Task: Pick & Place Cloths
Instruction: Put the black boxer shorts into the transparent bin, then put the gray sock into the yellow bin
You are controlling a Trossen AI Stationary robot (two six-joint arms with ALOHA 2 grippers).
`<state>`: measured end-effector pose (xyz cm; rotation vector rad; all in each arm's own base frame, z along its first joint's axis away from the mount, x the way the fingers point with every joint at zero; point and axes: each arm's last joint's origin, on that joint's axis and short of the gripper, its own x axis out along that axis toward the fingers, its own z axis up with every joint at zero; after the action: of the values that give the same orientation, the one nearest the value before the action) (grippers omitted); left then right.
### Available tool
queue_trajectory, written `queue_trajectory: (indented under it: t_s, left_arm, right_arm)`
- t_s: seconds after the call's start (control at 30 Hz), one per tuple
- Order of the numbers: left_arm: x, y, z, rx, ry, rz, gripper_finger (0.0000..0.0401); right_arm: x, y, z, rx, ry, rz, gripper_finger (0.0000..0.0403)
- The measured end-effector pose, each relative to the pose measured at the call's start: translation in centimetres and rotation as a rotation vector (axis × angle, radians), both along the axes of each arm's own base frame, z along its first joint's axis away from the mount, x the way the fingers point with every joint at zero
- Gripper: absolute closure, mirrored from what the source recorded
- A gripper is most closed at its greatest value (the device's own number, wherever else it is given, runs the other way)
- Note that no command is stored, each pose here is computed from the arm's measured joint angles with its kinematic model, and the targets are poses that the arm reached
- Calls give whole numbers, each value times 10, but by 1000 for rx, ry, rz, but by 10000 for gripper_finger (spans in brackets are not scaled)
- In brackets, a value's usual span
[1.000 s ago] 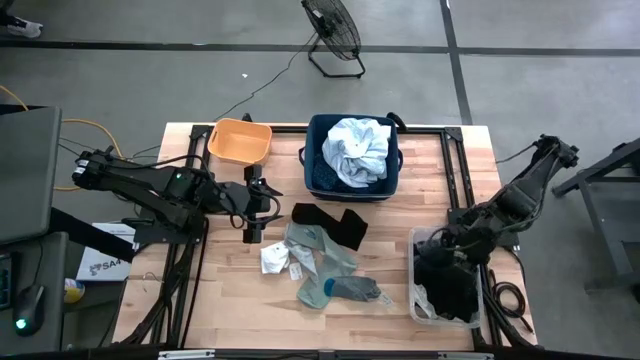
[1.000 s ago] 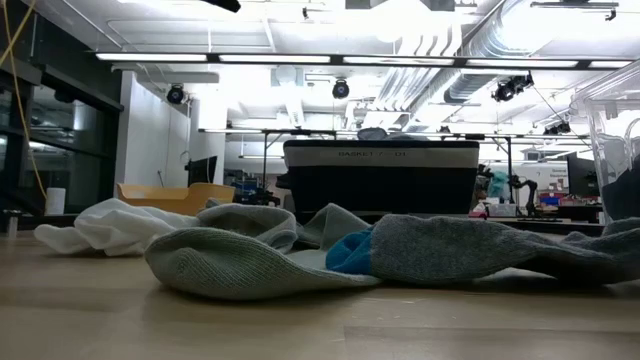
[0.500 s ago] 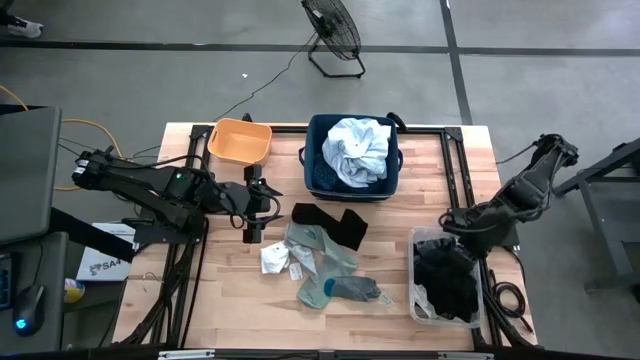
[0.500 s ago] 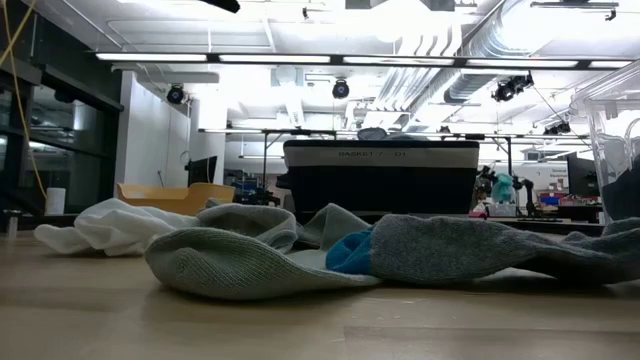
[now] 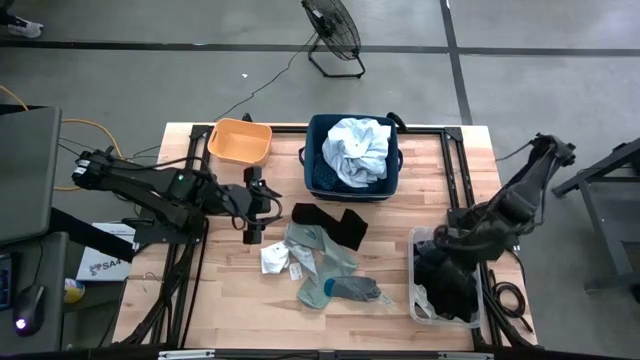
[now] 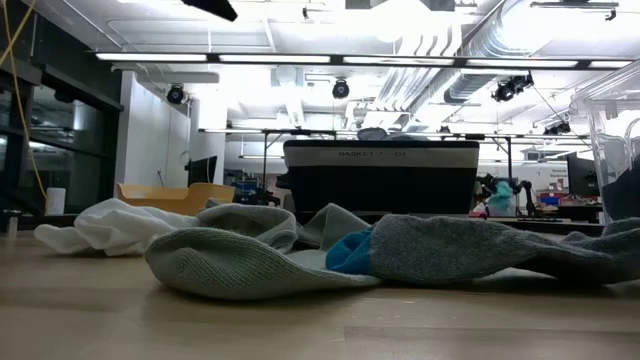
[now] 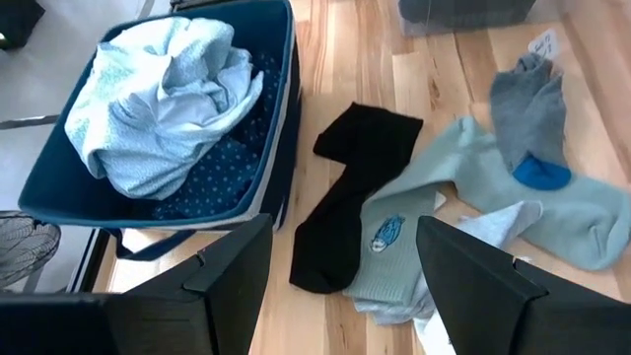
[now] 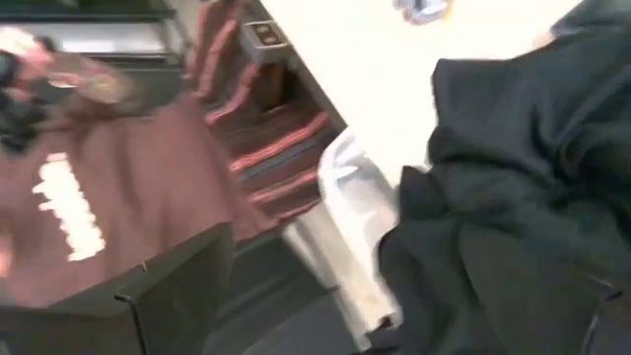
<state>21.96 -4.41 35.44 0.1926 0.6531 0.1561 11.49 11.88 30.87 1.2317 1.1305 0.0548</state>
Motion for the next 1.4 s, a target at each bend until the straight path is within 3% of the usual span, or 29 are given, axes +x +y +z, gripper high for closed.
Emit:
queue_trajectory:
  t_s: [0.5, 0.57, 0.7, 1.13, 1.27, 1.4]
  left_arm:
    - [1, 0, -7, 1, 12, 1, 153]
    - [1, 0, -7, 1, 11, 1, 153]
    - [2, 0, -7, -2, 0, 1, 153]
    - [2, -1, -6, -4, -7, 1, 153]
    - [2, 0, -6, -2, -2, 1, 153]
    - [2, 0, -7, -1, 3, 1, 153]
  right_arm:
    - [12, 43, -50, -330, 177, 60, 21]
    - [12, 44, -51, -324, 193, 72, 21]
    - [11, 40, -42, -193, 222, 94, 21]
    - [-15, 3, 0, -31, -5, 24, 21]
    - [-22, -11, 9, -74, -145, -25, 21]
    - [-20, -23, 13, -204, -298, -123, 21]
